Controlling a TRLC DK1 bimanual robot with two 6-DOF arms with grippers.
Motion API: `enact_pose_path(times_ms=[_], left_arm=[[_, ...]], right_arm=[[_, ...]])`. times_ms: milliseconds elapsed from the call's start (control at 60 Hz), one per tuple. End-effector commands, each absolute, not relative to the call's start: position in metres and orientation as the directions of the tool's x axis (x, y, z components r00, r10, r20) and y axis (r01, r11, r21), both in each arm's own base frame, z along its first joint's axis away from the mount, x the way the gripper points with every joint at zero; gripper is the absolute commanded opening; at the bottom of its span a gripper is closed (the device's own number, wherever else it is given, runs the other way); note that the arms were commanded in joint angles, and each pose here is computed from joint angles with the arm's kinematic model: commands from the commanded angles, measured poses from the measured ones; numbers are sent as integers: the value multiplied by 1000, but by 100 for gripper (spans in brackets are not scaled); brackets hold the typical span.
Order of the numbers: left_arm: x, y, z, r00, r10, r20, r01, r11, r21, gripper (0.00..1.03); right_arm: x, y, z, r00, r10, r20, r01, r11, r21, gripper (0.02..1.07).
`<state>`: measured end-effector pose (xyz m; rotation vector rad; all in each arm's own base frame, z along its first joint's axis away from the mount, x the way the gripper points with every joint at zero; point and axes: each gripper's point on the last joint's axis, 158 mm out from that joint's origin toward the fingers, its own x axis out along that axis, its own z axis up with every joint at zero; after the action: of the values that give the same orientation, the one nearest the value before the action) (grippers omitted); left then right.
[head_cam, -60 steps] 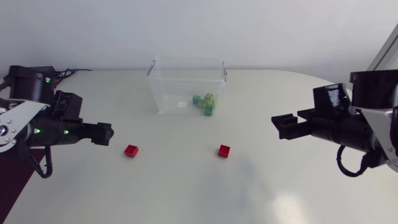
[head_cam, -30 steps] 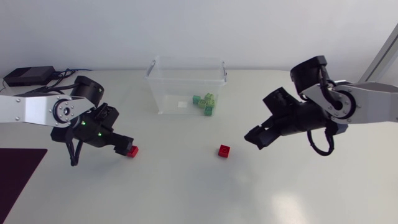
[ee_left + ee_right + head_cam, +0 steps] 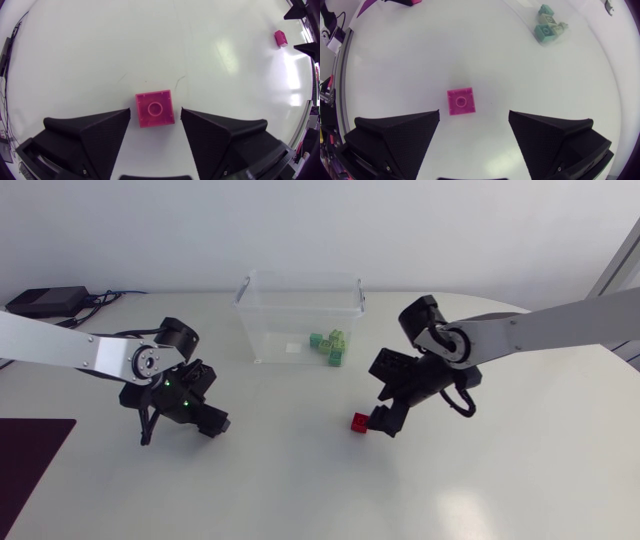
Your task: Place the duplo bricks in the container
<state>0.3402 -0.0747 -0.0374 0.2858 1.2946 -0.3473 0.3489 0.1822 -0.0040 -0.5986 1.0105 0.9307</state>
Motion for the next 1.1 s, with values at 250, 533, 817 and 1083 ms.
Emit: enact_pose_path(times_ms=[250, 533, 817, 1083], left_arm=[[348, -96, -36, 243, -176, -954, 468, 883, -44, 20], [361, -107, 7, 343, -223, -912, 490, 871, -28, 19], [406, -124, 95, 514, -346, -785, 485, 872, -67, 19], [460, -141, 163, 649, -399, -648, 463, 883, -80, 19]], right_arm=[[333, 206, -38, 81, 376, -923, -922, 380, 74, 81], [324, 211, -45, 52, 382, -923, -933, 349, 92, 31], [331, 204, -12, 116, 384, -916, -927, 373, 39, 29], [358, 209, 51, 238, 415, -878, -896, 443, -33, 29]])
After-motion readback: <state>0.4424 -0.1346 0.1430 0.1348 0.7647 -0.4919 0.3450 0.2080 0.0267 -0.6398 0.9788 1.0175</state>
